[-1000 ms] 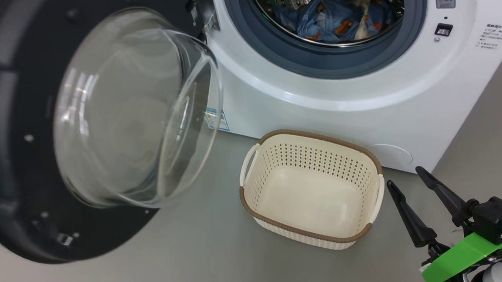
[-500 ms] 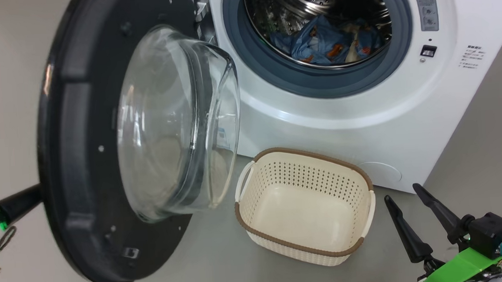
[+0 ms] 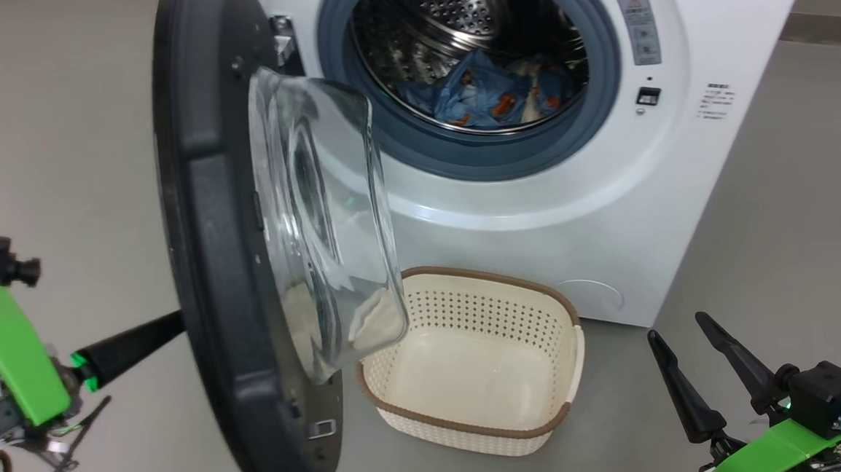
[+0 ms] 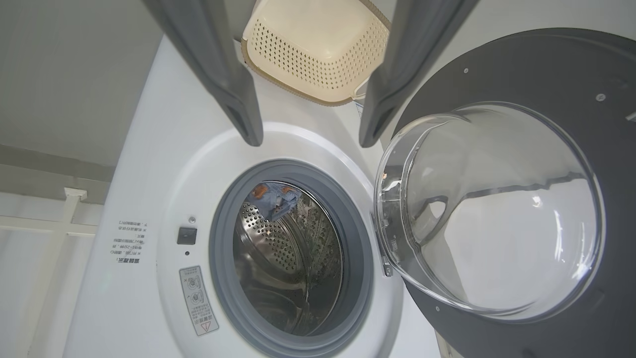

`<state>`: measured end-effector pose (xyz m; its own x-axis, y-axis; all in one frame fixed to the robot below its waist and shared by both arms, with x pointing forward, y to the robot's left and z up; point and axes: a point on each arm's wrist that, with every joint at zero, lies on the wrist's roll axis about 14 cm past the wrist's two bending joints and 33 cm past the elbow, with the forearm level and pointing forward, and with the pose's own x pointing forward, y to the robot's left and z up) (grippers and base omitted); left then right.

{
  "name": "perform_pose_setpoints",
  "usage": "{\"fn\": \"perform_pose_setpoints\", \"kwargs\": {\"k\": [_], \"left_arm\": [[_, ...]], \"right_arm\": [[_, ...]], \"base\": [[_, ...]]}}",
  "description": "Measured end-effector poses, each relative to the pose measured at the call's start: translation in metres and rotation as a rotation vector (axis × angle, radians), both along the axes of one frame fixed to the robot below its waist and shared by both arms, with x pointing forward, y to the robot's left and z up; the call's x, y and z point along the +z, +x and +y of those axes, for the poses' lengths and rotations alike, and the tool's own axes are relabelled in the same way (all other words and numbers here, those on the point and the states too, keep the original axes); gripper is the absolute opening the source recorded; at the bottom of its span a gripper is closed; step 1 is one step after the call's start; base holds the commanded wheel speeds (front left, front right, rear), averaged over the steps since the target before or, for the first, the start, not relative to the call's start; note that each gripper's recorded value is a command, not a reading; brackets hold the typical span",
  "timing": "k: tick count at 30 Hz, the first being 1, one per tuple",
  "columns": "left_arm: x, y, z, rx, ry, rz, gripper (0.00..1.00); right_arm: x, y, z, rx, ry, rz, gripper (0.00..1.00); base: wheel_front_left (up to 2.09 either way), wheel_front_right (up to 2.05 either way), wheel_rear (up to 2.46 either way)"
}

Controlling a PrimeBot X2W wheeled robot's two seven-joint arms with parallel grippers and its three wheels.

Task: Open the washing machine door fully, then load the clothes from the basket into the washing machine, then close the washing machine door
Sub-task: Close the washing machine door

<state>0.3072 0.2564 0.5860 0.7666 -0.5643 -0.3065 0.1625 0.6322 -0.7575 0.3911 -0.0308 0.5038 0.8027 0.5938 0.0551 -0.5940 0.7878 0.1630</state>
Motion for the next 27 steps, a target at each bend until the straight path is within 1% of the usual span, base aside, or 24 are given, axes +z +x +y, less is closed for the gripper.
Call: {"fn": "perform_pose_setpoints", "kwargs": {"k": [5, 12, 22, 27], "left_arm": [[0.004, 0.013, -0.032, -0.079, -0.004, -0.037, 0.00], [0.012, 0.035, -0.076, -0.161, -0.047, -0.100, 0.00], [0.010, 0.063, -0.113, -0.227, -0.059, -0.121, 0.00], [0.010, 0.071, -0.122, -0.236, -0.070, -0.125, 0.00]], "right_arm": [[0.000, -0.002, -0.015, -0.047, 0.003, 0.002, 1.00], [0.000, -0.003, -0.043, -0.133, 0.006, 0.001, 1.00], [-0.002, -0.006, -0.087, -0.261, 0.005, 0.005, 1.00], [-0.004, -0.007, -0.094, -0.282, 0.006, 0.013, 1.00]], "base": [[0.00, 0.00, 0.00], [0.00, 0.00, 0.00], [0.00, 0.00, 0.00], [0.00, 0.00, 0.00]]}}
